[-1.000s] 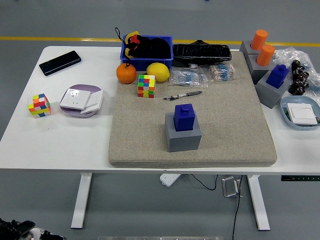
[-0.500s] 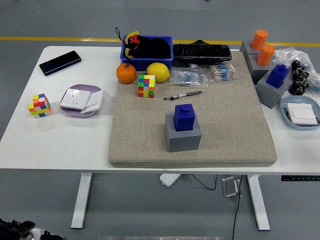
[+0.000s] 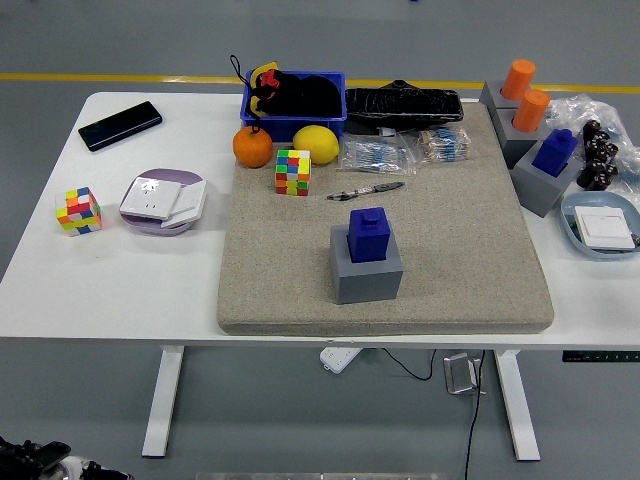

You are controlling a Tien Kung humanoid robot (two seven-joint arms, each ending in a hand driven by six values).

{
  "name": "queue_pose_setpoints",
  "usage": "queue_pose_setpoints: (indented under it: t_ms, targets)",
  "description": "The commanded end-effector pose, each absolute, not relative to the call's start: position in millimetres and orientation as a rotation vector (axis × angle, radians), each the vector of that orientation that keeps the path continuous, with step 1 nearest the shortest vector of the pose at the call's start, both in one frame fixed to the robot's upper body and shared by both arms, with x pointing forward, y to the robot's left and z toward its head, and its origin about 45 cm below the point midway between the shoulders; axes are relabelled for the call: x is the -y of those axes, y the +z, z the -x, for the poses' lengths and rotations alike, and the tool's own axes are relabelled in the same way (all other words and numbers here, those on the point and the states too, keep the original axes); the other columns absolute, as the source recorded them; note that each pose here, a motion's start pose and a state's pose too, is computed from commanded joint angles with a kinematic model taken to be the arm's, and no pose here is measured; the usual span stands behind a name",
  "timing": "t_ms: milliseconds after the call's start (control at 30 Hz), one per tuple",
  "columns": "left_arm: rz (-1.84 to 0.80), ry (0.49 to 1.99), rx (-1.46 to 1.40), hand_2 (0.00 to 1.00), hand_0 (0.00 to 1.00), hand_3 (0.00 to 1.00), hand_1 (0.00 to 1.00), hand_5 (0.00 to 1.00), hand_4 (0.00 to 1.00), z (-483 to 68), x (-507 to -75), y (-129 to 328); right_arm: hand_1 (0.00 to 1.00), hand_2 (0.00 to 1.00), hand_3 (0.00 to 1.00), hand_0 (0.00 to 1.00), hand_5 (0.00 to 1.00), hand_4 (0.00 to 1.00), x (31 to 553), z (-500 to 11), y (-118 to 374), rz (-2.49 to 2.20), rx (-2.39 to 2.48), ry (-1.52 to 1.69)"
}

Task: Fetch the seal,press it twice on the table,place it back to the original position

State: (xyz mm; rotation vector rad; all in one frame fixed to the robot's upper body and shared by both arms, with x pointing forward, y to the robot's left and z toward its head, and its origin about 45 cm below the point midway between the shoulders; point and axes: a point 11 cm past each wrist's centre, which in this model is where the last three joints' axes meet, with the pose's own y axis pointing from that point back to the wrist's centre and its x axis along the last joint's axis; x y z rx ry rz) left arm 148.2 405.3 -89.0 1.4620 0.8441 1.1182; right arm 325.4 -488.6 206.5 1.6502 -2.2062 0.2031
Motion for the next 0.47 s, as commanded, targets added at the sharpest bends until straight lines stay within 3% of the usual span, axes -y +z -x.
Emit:
queue_pose_setpoints:
  t_ms: [467]
  targets:
    - [-1.463, 1.116, -0.841, 0.679, 0.719, 0.747, 0.691, 0.268, 0.669, -149.0, -405.9, -88.5, 0.840, 0.794, 0.783, 0.873, 0.414, 0.932, 487.2, -326.7, 206.5, -1.652, 2.198, 0.207]
